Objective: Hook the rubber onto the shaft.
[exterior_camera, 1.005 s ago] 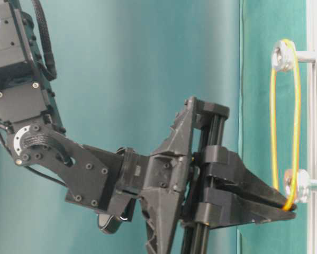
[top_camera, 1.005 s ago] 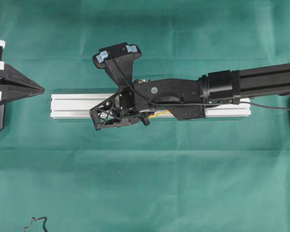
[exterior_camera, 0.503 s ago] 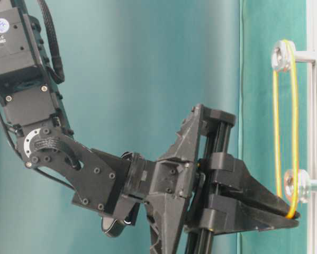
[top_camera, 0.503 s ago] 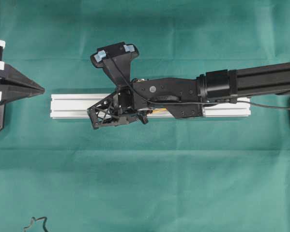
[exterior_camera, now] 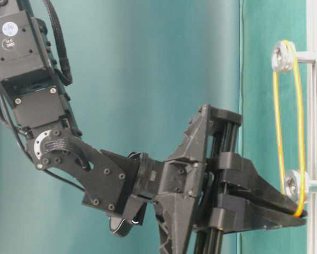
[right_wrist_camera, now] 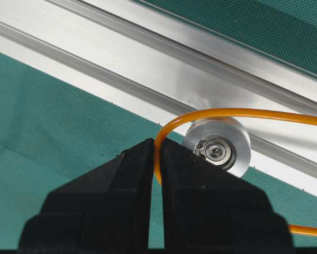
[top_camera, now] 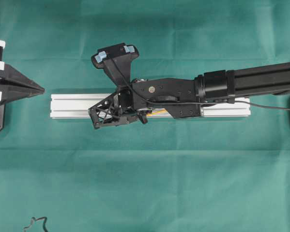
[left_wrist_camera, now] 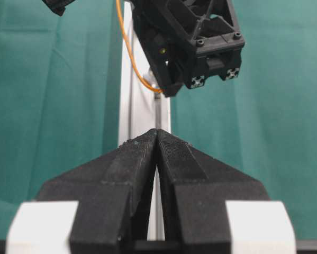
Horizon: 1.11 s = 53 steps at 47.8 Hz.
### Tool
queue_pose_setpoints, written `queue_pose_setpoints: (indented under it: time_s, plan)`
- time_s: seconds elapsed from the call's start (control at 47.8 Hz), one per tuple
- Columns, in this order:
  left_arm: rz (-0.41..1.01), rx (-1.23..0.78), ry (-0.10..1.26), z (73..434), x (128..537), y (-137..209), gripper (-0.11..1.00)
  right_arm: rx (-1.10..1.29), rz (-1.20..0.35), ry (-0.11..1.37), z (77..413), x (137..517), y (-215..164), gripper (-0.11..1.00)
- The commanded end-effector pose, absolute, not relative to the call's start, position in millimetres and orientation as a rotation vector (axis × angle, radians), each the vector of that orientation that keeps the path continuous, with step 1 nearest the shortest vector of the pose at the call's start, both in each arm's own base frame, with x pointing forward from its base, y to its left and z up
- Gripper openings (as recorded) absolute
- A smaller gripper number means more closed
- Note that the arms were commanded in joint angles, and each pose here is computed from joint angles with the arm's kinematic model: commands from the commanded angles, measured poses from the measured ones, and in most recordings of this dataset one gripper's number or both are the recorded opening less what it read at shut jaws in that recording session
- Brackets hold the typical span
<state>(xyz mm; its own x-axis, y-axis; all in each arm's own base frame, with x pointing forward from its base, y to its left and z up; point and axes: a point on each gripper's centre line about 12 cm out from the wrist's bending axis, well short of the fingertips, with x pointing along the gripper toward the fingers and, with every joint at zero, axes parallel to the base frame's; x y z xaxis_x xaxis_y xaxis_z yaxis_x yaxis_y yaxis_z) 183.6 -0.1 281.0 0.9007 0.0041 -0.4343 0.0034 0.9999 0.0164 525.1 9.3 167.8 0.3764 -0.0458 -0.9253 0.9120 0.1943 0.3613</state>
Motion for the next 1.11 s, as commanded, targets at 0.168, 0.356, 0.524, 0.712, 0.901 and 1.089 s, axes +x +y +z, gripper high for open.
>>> queue_pose_setpoints:
  time_s: [0.168,0.356,0.524,0.712,0.901,1.089]
  plan:
    - [-0.002,0.019,0.429,291,187,-1,0.0,1.182,-0.809,0.926,181,526,11,0.06]
    - [-0.002,0.02,0.429,291,187,-1,0.0,1.18,-0.806,0.929,181,526,12,0.06]
    - [-0.002,0.017,0.428,291,187,-1,0.0,1.173,-0.802,0.937,181,525,17,0.06]
    - [-0.002,0.02,0.428,291,187,-1,0.0,1.166,-0.799,0.948,180,523,22,0.06]
    - [-0.002,0.019,0.428,291,187,-1,0.0,1.157,-0.803,0.962,184,515,26,0.06]
    - [-0.002,0.019,0.428,291,187,-1,0.0,1.146,-0.817,0.978,186,505,26,0.06]
